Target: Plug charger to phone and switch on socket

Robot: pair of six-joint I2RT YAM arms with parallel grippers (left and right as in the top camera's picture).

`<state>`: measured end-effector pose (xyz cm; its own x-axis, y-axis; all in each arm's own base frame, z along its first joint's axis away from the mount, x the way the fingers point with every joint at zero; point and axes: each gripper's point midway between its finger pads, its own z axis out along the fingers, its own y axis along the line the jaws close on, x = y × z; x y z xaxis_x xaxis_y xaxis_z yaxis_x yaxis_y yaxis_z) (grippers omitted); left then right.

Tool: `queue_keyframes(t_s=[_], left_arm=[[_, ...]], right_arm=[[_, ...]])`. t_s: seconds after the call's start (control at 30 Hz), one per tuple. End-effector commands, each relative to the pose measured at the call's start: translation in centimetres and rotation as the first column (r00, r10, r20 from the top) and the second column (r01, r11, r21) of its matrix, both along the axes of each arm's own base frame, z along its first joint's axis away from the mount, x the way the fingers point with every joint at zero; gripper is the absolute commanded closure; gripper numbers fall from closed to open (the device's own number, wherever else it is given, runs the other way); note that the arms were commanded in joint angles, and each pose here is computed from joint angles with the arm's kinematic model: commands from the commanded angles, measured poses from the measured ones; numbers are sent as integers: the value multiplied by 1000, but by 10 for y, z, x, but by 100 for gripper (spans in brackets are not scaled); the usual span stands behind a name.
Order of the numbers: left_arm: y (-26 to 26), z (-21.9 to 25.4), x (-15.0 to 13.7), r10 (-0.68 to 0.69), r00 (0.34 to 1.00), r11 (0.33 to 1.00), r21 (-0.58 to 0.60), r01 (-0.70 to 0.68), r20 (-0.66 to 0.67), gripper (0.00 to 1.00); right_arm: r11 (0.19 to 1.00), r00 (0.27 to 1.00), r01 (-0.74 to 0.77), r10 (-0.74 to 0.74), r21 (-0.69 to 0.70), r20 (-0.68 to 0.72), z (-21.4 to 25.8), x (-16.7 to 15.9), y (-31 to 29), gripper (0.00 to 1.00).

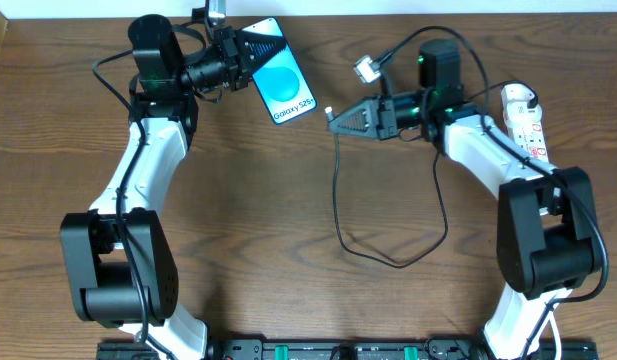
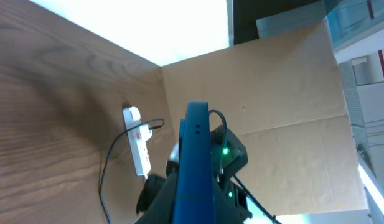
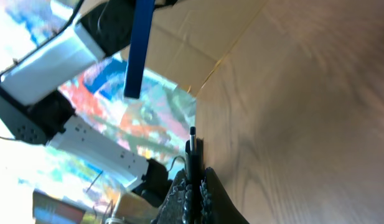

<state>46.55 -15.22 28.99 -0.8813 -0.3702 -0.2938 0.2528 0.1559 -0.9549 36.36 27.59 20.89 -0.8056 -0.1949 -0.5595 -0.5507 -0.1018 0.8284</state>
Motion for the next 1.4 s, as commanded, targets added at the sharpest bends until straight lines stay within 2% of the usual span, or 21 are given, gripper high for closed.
queue_keyframes(t_s=[0.0, 0.47, 0.8, 1.37], left_arm=[[2, 14, -3, -4, 999, 1000, 2, 4, 50, 93], [25, 13, 14, 105, 990, 994, 25, -108, 89, 93], [25, 13, 14, 103, 988, 993, 36, -108, 115, 93], [21, 9, 8, 64, 993, 997, 34, -67, 98, 92]], right_arm=[[997, 997, -78, 77, 27, 21, 6, -15, 14, 99], [993, 994, -114, 114, 22, 1, 5, -26, 26, 99], [987, 988, -156, 156, 25, 13, 6, -39, 41, 99], [986, 985, -164, 162, 35, 54, 15, -37, 44, 99]])
